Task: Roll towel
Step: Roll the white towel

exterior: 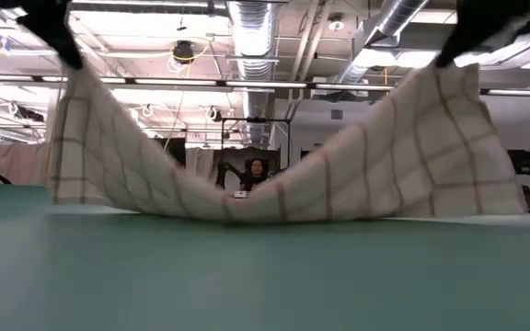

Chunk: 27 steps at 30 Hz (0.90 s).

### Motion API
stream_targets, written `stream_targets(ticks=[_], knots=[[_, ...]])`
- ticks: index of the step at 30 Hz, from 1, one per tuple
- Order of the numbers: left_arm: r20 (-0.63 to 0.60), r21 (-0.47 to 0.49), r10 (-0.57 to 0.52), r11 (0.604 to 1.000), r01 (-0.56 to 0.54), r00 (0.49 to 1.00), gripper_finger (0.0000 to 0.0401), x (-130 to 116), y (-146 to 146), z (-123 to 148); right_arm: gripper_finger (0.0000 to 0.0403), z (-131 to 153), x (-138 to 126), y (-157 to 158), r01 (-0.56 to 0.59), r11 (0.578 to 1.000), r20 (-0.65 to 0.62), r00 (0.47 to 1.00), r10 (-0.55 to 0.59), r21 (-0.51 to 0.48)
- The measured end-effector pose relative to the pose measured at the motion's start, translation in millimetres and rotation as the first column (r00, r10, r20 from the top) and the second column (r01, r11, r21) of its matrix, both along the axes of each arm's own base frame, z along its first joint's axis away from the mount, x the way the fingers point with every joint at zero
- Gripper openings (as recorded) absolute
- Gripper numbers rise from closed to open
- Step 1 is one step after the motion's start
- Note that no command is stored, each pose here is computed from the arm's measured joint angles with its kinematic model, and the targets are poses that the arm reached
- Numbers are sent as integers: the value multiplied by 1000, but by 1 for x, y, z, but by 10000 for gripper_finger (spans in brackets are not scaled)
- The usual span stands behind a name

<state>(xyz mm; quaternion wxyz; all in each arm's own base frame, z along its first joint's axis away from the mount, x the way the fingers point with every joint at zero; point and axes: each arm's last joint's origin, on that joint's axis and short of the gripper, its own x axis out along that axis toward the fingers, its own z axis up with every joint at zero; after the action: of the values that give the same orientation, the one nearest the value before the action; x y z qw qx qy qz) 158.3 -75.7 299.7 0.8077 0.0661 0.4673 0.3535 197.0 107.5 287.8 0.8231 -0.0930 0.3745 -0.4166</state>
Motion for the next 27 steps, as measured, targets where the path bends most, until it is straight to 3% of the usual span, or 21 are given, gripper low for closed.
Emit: stream_targets(ticks=[6,14,17,23,27], knots=[[161,229,59,969,-95,985,0,12,23,18,0,33,10,-42,49,983,39,998,-42,-179],[57,508,183,841,-186,981,0,21,72,30,0,59,8,-120,242,891,-72,954,-290,-384],[-1,574,285,785,-233,958,0,20,96,31,0,62,3,-148,317,836,-117,906,-406,-448],[-21,689,492,638,-344,870,0,11,138,35,0,61,0,-189,406,752,-187,805,-563,-520],[16,667,579,601,-440,815,0,5,155,31,0,57,1,-201,436,738,-206,773,-600,-515]])
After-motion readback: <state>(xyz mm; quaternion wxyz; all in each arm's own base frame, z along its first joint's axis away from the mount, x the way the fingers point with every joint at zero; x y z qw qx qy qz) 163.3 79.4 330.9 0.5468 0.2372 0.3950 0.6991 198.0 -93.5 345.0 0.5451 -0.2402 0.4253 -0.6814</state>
